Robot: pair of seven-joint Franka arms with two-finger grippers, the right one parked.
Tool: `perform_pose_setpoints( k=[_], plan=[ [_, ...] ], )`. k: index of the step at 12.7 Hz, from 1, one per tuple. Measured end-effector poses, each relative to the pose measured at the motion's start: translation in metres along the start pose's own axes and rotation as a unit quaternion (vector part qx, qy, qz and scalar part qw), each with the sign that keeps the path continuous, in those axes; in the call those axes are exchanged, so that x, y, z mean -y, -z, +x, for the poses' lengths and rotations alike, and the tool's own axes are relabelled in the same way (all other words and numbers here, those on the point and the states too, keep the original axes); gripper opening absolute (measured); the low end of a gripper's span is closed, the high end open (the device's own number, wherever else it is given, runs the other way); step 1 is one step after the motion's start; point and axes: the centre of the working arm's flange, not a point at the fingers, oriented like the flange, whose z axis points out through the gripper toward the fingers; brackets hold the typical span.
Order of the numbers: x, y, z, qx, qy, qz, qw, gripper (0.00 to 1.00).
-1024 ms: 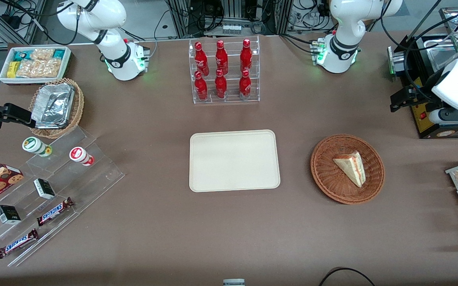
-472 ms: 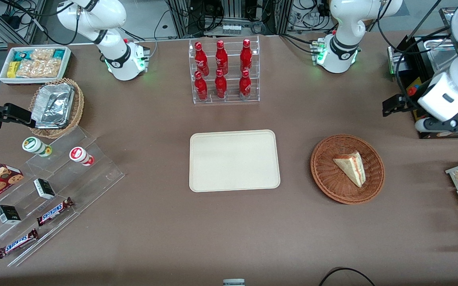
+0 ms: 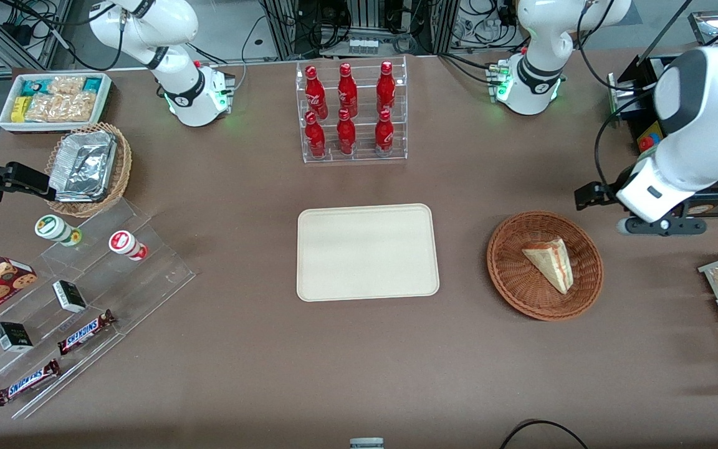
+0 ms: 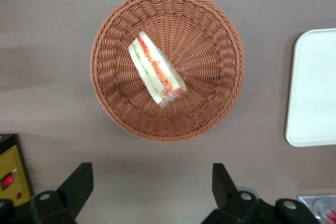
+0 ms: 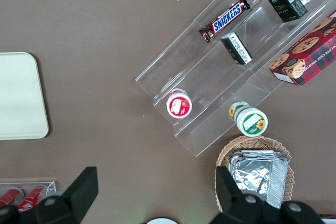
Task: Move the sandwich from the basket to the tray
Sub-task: 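Lower the open left gripper around the wrapped triangular sandwich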
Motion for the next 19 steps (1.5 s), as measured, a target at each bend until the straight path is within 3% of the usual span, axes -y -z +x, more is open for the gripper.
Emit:
perform_pose_setpoints(
  k=[8,13,15,19],
  plan=[
    [0.007,-0.088,-0.005,-0.060,0.023,-0.003,0.9979,1.00],
    [0.008,-0.119,0.004,-0.065,0.140,-0.013,0.9879,1.00],
    [0.008,-0.128,0.008,-0.069,0.206,-0.020,0.9759,1.00],
    [0.002,-0.143,0.015,-0.072,0.331,-0.033,0.9403,1.00]
  ],
)
